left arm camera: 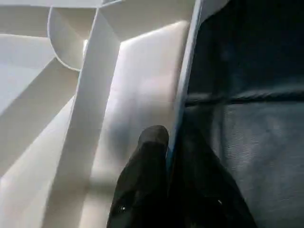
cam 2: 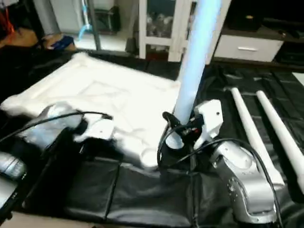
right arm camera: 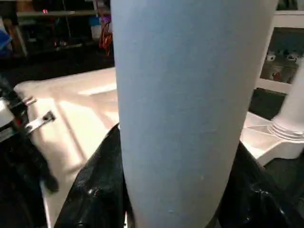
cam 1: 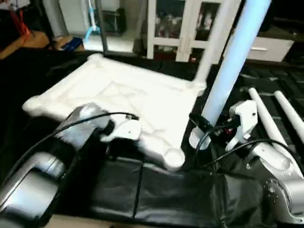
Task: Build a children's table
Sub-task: Rotate table base
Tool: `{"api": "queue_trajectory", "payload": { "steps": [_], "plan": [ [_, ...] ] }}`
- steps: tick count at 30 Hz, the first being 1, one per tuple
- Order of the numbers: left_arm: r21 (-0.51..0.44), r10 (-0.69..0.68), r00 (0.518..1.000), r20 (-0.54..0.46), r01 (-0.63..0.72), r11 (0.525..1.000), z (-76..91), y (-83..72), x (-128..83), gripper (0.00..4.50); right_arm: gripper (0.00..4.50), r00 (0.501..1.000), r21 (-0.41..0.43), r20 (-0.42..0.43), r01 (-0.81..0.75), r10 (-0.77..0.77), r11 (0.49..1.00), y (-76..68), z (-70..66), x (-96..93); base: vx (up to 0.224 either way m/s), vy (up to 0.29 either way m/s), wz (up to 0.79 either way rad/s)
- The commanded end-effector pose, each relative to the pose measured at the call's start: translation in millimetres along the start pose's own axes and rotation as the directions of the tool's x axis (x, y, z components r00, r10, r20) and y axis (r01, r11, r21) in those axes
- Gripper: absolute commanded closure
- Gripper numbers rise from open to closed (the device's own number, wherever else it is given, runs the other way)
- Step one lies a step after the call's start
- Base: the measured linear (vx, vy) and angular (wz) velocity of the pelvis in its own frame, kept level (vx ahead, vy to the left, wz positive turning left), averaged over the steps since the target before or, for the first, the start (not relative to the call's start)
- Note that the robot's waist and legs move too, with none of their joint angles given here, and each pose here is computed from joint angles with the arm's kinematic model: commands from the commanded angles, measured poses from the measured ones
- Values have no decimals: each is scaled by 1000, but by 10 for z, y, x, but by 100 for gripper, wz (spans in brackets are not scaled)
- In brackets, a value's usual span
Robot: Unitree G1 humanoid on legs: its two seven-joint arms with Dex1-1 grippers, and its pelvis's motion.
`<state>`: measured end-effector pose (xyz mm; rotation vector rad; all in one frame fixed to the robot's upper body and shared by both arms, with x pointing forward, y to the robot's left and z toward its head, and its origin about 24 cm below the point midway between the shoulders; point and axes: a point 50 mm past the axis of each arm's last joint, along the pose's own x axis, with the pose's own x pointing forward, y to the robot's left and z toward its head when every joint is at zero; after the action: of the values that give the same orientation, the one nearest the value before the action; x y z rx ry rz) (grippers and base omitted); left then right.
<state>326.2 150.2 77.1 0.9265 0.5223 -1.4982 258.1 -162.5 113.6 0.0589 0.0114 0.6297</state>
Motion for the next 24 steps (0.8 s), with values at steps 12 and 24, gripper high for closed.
{"api": "queue_trajectory", "payload": {
  "steps": [12,24],
  "plan": [
    [-233,107,993,42,-94,968,-194,-474,115,448,267,998,154,-62,5,5,988,63,-214,111,0,0,0],
    [-225,298,947,118,-267,937,90,-432,251,448,267,993,130,-41,-103,110,986,83,-117,409,0,0,0]
  ]
}}
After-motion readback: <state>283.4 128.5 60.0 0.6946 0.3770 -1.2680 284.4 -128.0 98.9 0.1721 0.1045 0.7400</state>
